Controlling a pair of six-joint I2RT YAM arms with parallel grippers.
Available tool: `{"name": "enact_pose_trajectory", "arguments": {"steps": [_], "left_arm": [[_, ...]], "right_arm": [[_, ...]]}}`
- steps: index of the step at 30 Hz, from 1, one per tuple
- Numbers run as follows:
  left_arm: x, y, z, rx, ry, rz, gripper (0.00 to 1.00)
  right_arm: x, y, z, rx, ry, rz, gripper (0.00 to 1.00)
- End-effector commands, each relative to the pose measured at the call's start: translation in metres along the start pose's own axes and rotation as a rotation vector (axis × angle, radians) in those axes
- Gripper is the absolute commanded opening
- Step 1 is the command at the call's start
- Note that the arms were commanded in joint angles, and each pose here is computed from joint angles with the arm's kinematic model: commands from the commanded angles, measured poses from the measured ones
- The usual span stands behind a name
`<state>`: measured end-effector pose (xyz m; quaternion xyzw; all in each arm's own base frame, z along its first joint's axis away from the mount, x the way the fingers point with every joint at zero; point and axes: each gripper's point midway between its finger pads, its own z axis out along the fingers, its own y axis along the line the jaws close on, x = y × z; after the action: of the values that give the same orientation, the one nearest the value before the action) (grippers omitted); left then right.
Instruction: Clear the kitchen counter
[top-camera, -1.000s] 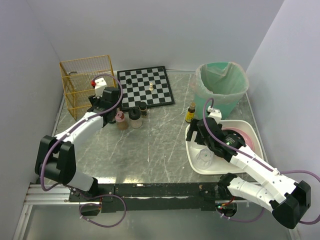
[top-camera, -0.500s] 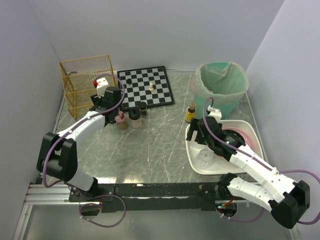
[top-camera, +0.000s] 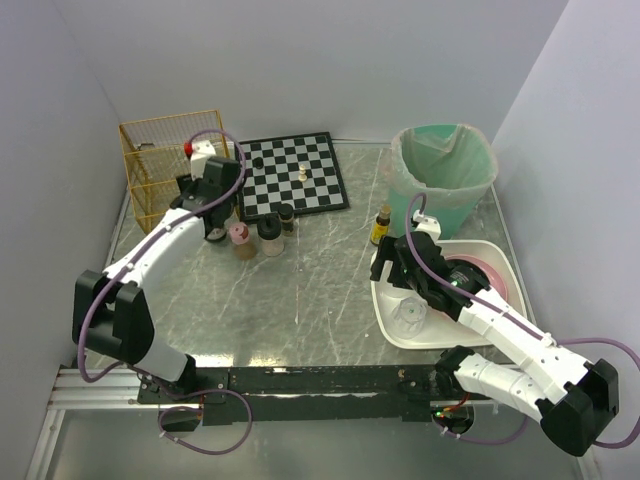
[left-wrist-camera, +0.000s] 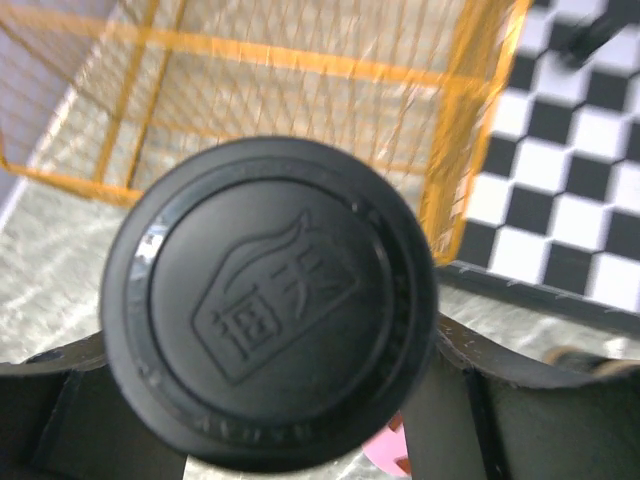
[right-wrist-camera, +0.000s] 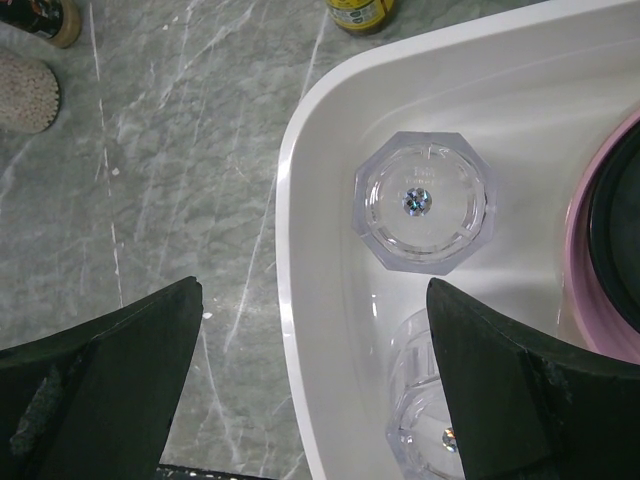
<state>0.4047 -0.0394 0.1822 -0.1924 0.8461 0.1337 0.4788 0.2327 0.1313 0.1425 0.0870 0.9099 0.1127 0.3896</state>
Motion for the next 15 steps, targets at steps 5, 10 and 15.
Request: {"name": "enact_pose_trajectory", "arguments": {"steps": [5,10,15], "left_arm": [[-0.150,-0.002,-0.060,0.113,-0.292,-0.118,0.01],[-0.190,-0.002,-0.063,0.141,-0.338,-0.123,0.01],[-0.227,-0.001,-0.069,0.155,-0.407,-0.124,0.01]], "right_arm": [[-0.012,0.010,-0.001,-0.034,-0.026,0.028,0.99],[-0.010,0.009,-0.001,-0.034,-0.026,0.032,1.00],[-0.010,0.006,0.000,-0.028,-0.028,0.036,1.00]]}}
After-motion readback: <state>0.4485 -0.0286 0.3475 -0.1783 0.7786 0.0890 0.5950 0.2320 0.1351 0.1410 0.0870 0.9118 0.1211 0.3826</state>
